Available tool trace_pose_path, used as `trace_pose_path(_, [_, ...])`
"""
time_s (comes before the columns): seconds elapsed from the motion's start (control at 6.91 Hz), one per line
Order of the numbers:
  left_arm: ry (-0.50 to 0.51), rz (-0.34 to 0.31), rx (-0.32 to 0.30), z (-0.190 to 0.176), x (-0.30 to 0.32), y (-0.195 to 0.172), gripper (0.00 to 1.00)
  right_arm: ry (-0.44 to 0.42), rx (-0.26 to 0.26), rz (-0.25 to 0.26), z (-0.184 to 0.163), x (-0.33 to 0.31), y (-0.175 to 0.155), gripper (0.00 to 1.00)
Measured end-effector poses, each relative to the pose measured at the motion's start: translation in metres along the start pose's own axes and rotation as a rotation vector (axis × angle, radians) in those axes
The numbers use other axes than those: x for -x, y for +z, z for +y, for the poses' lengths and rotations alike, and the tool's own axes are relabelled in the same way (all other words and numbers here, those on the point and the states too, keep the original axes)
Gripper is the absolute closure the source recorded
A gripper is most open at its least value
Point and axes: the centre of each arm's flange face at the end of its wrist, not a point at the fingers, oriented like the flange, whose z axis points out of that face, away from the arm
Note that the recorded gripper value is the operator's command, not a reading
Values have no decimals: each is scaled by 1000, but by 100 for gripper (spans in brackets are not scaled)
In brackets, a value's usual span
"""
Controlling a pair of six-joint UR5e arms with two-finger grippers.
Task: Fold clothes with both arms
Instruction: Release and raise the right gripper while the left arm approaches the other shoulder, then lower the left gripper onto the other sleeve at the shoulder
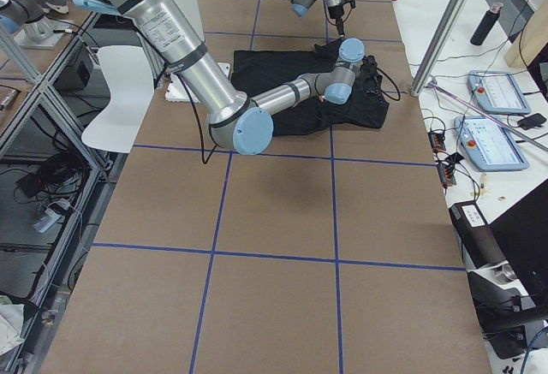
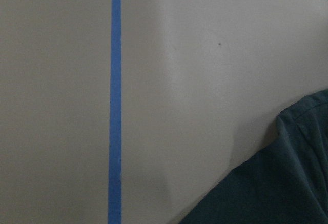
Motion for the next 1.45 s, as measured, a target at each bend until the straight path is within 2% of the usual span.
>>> trace_pose_path(0.29, [-2,-4,5,2,0,2,31,0,-1,0,0,0,-1,1])
trace_pose_path(1.01, [-5,-13,10,7,9,2,31,1,0,1,0,-1,0,1])
trace_pose_path(1.16, [-5,-15,11,8,10,2,36,1,0,1,0,-1,0,1])
trace_pose_path(1.45, [-7,-16,13,8,10,2,56,1,1,2,0,-2,1,1])
